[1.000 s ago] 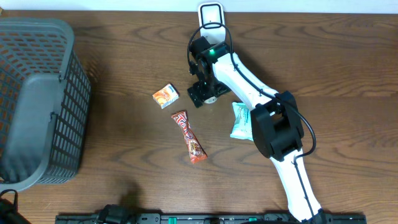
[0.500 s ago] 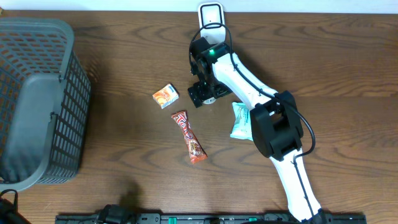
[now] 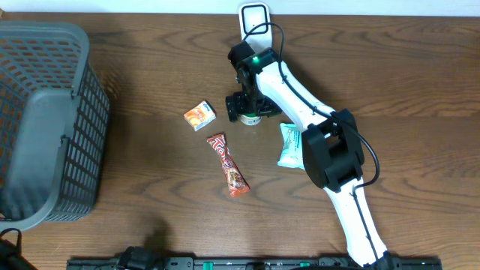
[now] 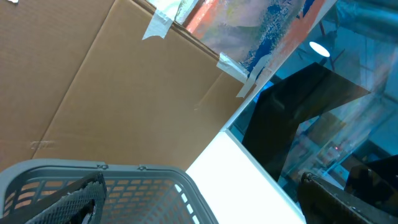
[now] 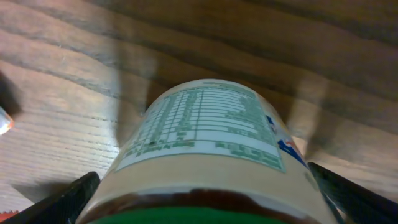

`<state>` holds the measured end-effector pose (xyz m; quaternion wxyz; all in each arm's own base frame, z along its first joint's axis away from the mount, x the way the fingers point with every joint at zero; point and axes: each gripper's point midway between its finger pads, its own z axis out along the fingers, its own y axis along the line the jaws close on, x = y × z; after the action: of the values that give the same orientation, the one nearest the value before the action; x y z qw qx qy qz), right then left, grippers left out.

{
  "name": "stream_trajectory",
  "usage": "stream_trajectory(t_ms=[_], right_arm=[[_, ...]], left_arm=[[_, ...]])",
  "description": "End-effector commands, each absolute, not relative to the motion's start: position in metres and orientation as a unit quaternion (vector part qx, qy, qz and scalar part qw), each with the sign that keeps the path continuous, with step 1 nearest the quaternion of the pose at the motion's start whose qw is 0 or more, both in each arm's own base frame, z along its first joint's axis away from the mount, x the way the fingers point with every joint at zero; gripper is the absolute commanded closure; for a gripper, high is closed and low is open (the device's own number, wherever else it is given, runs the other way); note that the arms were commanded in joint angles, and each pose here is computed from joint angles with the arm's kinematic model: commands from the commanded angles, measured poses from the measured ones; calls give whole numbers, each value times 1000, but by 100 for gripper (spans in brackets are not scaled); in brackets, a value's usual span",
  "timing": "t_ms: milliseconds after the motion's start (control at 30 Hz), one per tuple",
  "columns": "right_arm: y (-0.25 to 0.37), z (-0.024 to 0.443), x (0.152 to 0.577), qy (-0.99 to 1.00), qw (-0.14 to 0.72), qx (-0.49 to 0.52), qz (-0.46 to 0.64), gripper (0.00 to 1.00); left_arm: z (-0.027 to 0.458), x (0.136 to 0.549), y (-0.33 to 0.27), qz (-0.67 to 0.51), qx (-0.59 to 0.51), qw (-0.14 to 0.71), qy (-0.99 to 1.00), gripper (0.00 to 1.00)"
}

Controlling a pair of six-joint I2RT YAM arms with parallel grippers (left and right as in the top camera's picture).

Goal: Scan the item barcode
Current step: 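Grasp the bottle by its cap with the right gripper and lift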

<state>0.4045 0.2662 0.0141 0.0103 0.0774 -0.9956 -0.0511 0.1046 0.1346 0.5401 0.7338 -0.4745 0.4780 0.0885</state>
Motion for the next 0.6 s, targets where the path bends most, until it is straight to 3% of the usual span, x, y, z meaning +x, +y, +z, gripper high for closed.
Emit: stream_trajectory(t_ms=[0,300,567], right_arm=[[264,10,409,-998,15,22,-51,2],[264,9,410,-999,15,-4,-51,2],[259,5,411,-999,10,15,-37,12]], left_arm=[[538,106,134,90,-476,733,478,2],[538,106,134,90,-476,733,478,2],[538,106,134,90,-476,733,478,2]])
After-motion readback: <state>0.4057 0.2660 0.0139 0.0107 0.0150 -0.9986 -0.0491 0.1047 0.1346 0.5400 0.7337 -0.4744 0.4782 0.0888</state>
